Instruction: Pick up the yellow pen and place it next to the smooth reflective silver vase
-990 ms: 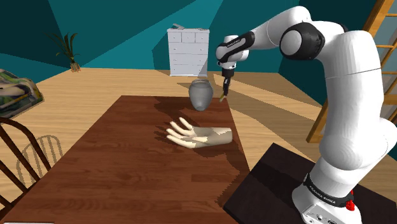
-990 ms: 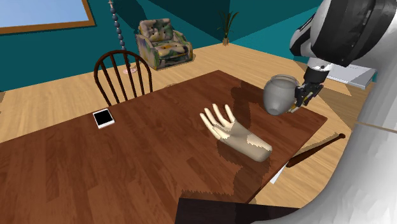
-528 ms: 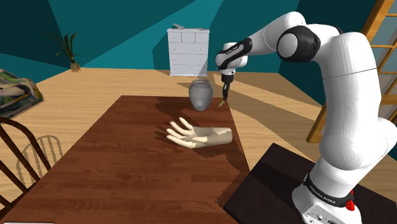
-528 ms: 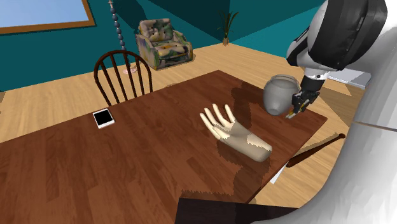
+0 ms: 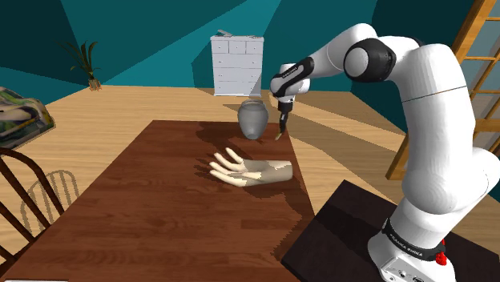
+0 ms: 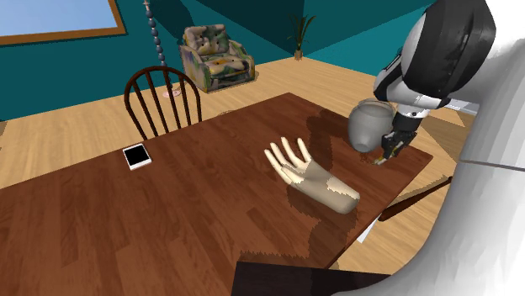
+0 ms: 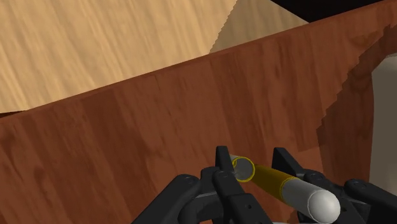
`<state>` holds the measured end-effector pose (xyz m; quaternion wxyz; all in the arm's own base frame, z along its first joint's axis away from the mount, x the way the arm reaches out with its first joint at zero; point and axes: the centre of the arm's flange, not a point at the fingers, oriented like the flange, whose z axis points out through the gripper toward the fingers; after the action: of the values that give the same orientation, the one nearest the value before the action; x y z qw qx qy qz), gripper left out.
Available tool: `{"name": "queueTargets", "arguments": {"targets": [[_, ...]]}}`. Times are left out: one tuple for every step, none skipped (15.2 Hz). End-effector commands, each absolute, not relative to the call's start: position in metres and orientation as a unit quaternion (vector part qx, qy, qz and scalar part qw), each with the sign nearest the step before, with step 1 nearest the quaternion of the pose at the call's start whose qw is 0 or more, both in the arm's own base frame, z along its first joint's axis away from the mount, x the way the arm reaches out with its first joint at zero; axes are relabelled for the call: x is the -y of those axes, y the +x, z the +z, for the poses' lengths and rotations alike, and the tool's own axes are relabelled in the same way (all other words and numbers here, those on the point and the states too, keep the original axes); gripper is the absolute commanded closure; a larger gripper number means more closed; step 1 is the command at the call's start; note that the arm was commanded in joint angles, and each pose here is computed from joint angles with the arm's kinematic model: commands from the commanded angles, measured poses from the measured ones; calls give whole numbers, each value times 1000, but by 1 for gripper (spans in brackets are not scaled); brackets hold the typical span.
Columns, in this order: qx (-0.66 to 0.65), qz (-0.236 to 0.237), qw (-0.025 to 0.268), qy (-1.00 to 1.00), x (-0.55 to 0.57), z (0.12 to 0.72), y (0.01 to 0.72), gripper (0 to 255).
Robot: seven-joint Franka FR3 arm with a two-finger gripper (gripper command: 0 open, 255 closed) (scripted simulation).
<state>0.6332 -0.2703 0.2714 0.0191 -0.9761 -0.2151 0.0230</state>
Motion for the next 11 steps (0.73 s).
{"name": "queueTargets", "arguments": {"targets": [[215, 23, 19, -976, 270, 261, 632, 255], [215, 23, 19, -976, 270, 255, 632, 255], [215, 23, 19, -976, 270, 250, 632, 255], [215, 23, 19, -976, 270, 245, 632, 255], [215, 23, 19, -976, 270, 239, 632, 255], [215, 23, 19, -976, 270, 234, 632, 255], [215, 23, 19, -976, 270, 229, 632, 255], [215, 23, 19, -976, 270, 224, 632, 255], [215, 23, 19, -976, 270, 218, 632, 255], [215, 23, 19, -976, 270, 213, 632, 255], [215, 23, 19, -976, 270, 208, 632, 255]]}}
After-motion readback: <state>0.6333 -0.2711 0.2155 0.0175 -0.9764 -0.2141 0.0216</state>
